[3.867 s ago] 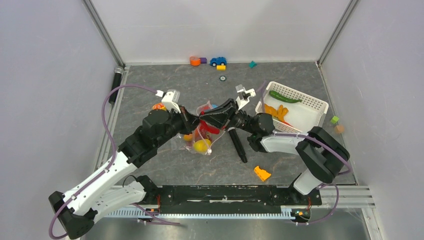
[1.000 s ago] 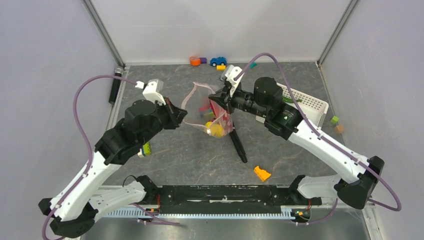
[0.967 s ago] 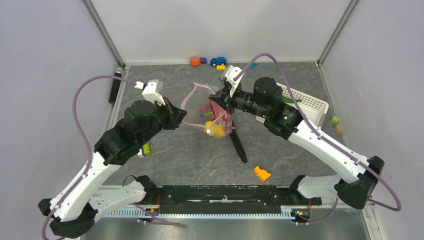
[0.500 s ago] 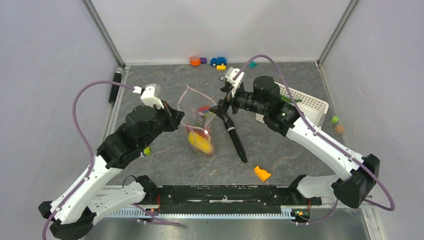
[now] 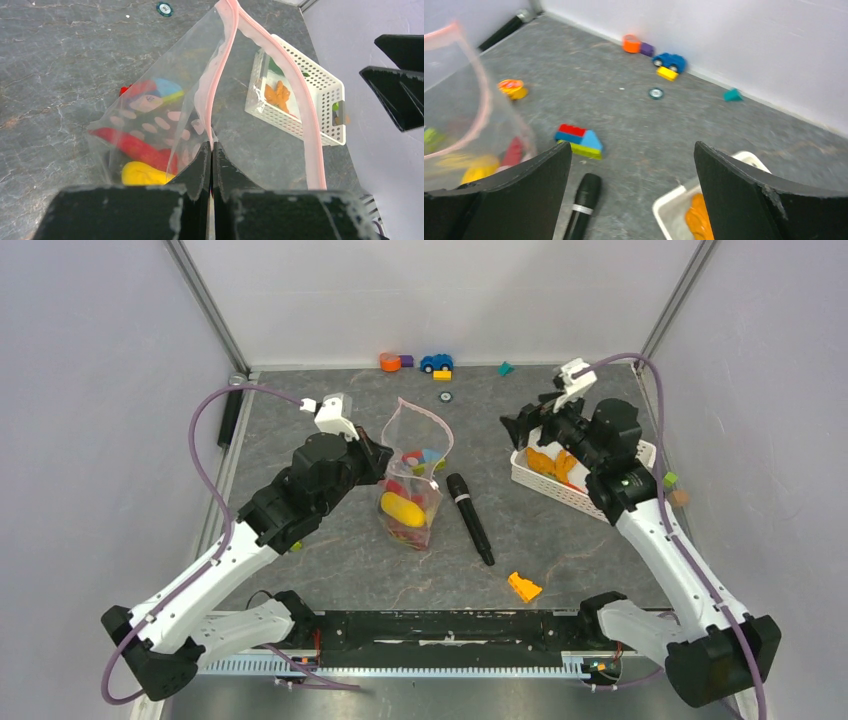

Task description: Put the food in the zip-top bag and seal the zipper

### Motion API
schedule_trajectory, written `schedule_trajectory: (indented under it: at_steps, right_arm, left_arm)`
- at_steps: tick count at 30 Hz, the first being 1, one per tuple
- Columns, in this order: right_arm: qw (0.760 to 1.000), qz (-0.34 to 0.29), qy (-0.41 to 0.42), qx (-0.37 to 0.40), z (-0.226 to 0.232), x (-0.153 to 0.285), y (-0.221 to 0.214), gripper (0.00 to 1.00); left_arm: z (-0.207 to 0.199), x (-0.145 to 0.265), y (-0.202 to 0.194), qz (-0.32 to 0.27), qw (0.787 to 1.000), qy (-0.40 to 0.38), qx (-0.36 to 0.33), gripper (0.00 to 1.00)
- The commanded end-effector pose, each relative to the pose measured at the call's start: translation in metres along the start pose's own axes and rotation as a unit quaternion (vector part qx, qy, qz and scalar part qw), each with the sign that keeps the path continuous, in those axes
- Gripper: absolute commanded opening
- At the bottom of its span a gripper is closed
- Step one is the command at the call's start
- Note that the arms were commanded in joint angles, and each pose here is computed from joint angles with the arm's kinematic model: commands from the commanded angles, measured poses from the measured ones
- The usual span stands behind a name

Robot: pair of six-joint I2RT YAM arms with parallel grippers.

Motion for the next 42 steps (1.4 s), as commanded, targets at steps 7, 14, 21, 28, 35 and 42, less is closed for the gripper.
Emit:
schedule_trajectory:
  at_steps: [7, 14, 21, 28, 35, 42]
  right_arm:
    - [0.967, 0.077, -0.240, -0.028, -0.128, 0.011, -0.046, 0.98]
    - [0.949, 0.224, -0.104, 0.197, -0.188, -0.005, -0.083, 0.98]
    - [0.926, 0.300, -0.006, 0.227, -0.205, -0.025, -0.124, 0.98]
    - [0.922, 0.294, 0.097, 0.230, -0.198, -0.042, -0.159, 0.94]
    - [0.905, 0.332, 0.105, 0.246, -0.197, -0.058, -0.182, 0.89]
    - [0.901, 0.348, 0.092, 0.243, -0.205, -0.061, -0.200, 0.84]
  left_arm:
    - [-0.008, -0.019, -0.005, -0.032, 0.999, -0.041, -0.002, 0.02]
    - [-0.010, -0.020, -0.015, -0.017, 0.997, -0.071, -0.017, 0.02]
    - [-0.005, -0.021, -0.026, -0.002, 0.998, -0.067, -0.019, 0.02]
    - [-0.001, -0.020, -0.032, 0.007, 0.999, -0.052, -0.008, 0.02]
    - [0.001, -0.017, -0.034, 0.009, 0.999, -0.045, 0.001, 0.02]
    - [0.001, -0.017, -0.034, 0.016, 0.999, -0.042, 0.007, 0.02]
Point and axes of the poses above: each gripper's point midway between its finger pads, its own x axis back along the fingers, its own z axis along the line the jaws close on, y = z × x, the point moved 9 cm from there along x, back along the fingers, and after that the axes turned 10 degrees about -x, right-handed, at the moved point
